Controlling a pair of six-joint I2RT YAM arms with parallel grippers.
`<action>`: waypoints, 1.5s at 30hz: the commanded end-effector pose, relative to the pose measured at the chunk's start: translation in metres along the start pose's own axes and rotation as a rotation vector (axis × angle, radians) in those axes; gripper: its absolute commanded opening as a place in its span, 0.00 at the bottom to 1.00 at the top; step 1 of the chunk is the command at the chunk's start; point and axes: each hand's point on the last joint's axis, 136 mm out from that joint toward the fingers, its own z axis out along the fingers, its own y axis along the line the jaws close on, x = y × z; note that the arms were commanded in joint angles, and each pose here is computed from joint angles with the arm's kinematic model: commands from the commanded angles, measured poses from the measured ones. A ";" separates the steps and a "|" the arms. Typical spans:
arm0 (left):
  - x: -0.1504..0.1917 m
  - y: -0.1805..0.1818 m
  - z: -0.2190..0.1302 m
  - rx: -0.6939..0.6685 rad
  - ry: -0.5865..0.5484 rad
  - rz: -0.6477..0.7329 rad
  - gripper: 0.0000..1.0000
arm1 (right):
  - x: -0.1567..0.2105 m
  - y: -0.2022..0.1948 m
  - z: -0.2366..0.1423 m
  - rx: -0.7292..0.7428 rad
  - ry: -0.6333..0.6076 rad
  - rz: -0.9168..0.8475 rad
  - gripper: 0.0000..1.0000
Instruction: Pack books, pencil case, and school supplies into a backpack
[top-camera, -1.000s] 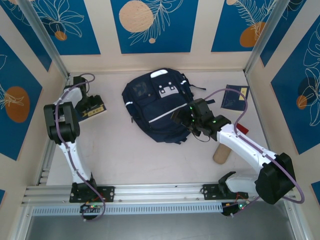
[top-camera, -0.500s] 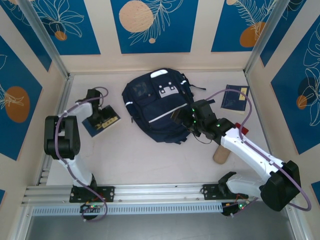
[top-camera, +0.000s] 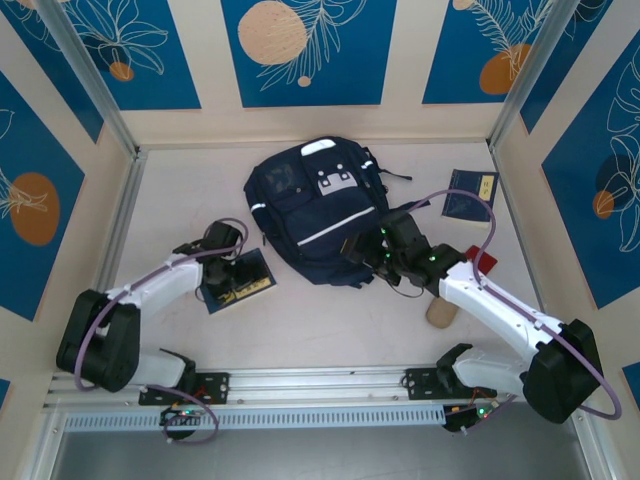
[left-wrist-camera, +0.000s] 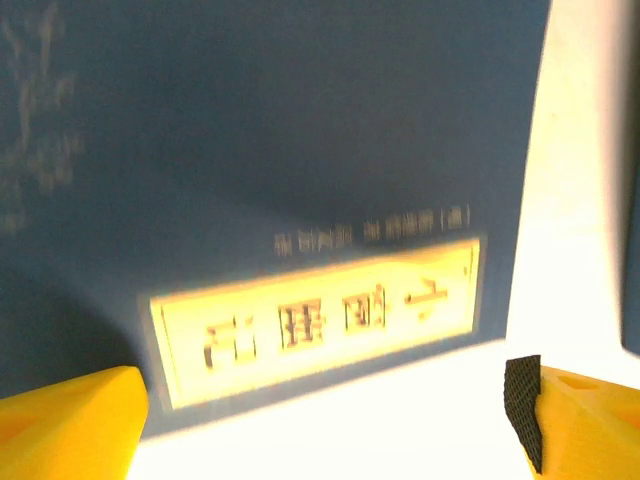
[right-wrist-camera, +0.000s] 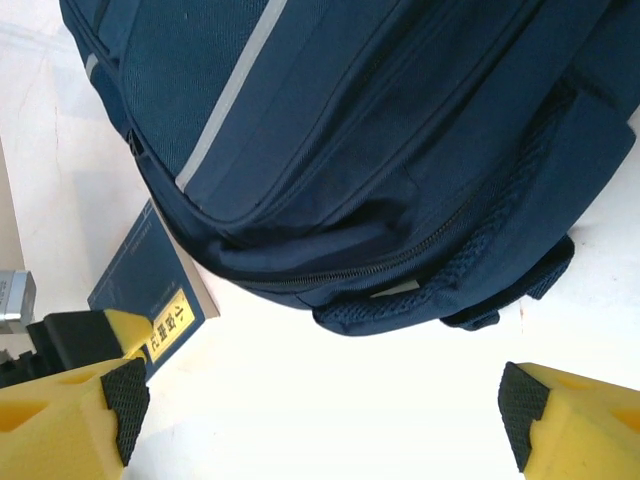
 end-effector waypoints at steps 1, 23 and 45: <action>0.006 -0.005 -0.032 -0.003 0.027 0.078 0.95 | 0.015 0.005 -0.001 -0.022 0.044 -0.044 0.93; -0.133 0.027 -0.015 -0.187 -0.014 0.190 1.00 | 0.048 0.017 0.007 -0.008 0.141 -0.104 1.00; -0.086 0.053 0.015 -0.176 0.104 0.136 1.00 | 0.055 0.016 -0.001 0.091 0.128 -0.104 0.99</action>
